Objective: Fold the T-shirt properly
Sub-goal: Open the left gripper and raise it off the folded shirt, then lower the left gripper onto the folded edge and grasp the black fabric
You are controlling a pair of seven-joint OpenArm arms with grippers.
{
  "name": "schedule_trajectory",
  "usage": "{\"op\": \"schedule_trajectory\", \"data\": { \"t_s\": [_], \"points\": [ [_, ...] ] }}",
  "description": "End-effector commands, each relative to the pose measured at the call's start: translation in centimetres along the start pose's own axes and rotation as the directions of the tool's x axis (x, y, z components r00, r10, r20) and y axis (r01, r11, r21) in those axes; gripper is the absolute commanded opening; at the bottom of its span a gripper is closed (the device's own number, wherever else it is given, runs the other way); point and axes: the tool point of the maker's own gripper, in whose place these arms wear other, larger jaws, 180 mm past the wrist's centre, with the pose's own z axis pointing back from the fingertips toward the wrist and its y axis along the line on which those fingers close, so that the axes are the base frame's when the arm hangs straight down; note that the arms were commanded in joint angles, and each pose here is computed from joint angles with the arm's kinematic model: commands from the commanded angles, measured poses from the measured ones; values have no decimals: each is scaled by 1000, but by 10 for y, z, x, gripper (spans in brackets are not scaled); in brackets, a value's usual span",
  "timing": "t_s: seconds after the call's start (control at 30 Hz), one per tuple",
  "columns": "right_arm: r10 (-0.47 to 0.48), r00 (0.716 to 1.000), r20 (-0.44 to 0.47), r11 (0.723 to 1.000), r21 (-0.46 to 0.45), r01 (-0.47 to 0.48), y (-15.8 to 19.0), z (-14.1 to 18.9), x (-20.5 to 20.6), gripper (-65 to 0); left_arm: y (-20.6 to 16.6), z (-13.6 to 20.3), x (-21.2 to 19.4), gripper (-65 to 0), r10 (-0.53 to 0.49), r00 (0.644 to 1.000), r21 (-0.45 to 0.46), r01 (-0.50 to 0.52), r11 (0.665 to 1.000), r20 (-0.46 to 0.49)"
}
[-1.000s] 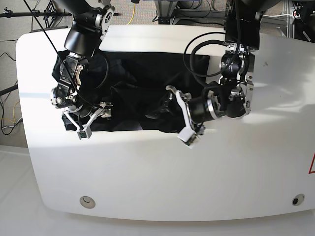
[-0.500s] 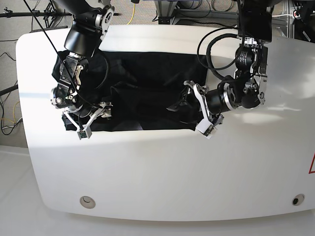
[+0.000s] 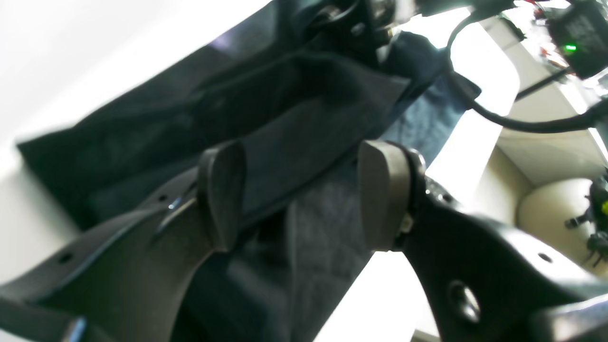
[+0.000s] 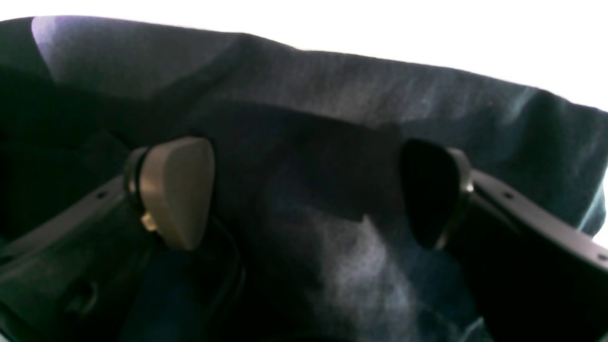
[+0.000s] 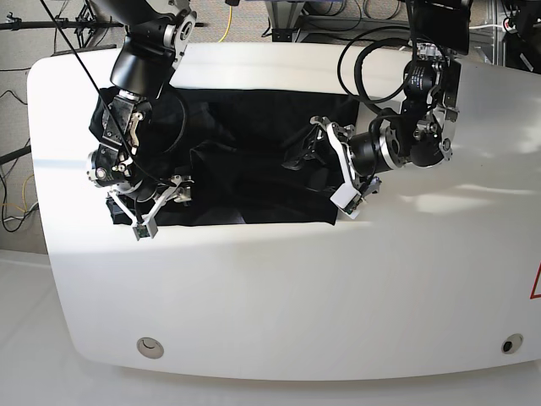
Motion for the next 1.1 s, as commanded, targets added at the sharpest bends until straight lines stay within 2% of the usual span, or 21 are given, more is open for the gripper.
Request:
{"op": "schedule_trajectory", "data": {
  "t_s": [0.0, 0.17, 0.4, 0.77, 1.07],
  "points": [
    [3, 994, -109, 1000, 8, -2, 3, -2, -25, -59, 0, 4, 15, -292, -17, 999, 2, 17, 1000, 36],
    [3, 994, -109, 1000, 8, -2, 3, -2, -25, -59, 8, 5, 9, -291, 2, 1000, 41, -2, 999, 10],
    [3, 994, -106, 1000, 8, -3, 3, -2, -23, -59, 27, 6, 0, -291, -62, 996, 152, 71, 986, -62],
    [4, 994, -108, 1000, 7, -3, 3, -2, -24, -59, 36, 0, -10, -293, -250, 942, 252, 303, 919, -222],
    [4, 994, -108, 1000, 7, -3, 3, -2, -24, -59, 30, -7, -7, -295, -368, 893, 268, 432, 861, -259]
  ]
}}
